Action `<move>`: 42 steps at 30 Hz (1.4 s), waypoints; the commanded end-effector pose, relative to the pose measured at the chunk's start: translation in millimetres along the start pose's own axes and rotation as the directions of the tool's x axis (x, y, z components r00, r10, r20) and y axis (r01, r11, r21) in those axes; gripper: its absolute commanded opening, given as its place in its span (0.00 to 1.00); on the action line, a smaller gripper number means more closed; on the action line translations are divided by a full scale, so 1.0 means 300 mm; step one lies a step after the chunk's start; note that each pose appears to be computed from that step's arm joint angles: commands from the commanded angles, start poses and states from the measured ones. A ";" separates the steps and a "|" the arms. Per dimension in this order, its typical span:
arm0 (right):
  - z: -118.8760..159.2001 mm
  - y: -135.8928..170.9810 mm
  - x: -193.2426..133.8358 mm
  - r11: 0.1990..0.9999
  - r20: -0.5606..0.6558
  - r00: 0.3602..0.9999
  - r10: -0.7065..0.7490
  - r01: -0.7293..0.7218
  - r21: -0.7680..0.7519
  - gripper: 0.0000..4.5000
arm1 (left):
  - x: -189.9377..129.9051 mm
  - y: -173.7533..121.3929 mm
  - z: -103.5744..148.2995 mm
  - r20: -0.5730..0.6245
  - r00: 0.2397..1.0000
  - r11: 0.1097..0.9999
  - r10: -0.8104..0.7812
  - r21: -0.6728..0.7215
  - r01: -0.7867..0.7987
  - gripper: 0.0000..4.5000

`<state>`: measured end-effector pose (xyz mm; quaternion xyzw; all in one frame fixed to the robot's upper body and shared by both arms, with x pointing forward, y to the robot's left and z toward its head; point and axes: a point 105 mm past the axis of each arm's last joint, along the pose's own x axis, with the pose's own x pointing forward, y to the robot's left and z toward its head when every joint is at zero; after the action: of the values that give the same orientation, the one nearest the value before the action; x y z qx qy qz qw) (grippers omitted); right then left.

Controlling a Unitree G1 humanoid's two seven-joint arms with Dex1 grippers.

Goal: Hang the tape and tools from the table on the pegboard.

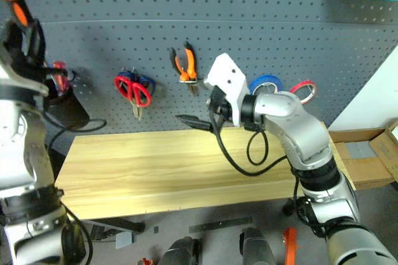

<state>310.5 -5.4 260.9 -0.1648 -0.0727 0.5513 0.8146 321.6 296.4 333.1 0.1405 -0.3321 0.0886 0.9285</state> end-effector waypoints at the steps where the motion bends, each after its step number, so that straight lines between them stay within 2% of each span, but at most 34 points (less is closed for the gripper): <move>1: 0.053 -0.044 0.002 0.998 0.030 0.998 -0.060 0.059 0.017 1.00 | 0.041 0.049 0.022 0.057 0.998 0.999 0.031 0.010 -0.032 0.19; 8: 0.078 -0.072 0.028 0.993 0.042 0.992 -0.119 0.118 0.030 1.00 | 0.067 0.079 -0.024 0.060 0.994 0.995 0.096 0.008 -0.097 0.19; 18: 0.083 -0.069 0.028 0.992 0.044 0.992 -0.115 0.113 0.051 1.00 | -0.002 0.174 -0.021 0.054 0.979 0.978 0.197 0.059 -0.200 0.19; 20: 0.088 -0.060 0.032 0.994 0.053 0.994 -0.096 0.094 0.051 1.00 | -0.020 0.197 -0.016 0.055 0.974 0.971 0.221 0.077 -0.224 0.19; 24: 0.142 0.019 0.043 0.997 0.151 0.987 0.062 -0.070 0.045 1.00 | -0.055 0.234 -0.026 0.034 0.966 0.958 0.255 0.124 -0.257 0.19; 27: 0.156 0.056 0.041 0.990 0.185 0.973 0.137 -0.139 -0.004 1.00 | -0.059 0.255 -0.021 0.040 0.962 0.951 0.269 0.145 -0.272 0.19; 35: 0.164 0.058 0.076 0.988 0.202 0.968 0.151 -0.145 -0.043 1.00 | -0.024 0.285 -0.014 0.062 0.961 0.945 0.271 0.173 -0.277 0.19; 42: 0.147 0.055 0.105 0.988 0.177 0.974 0.141 -0.127 -0.091 1.00 | 0.000 0.246 -0.098 0.042 0.965 0.953 0.260 0.153 -0.263 0.19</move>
<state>297.5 35.7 283.8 -0.1322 -0.1293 0.6188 0.7635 320.0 382.2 313.5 0.1624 -0.3192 0.2396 0.9024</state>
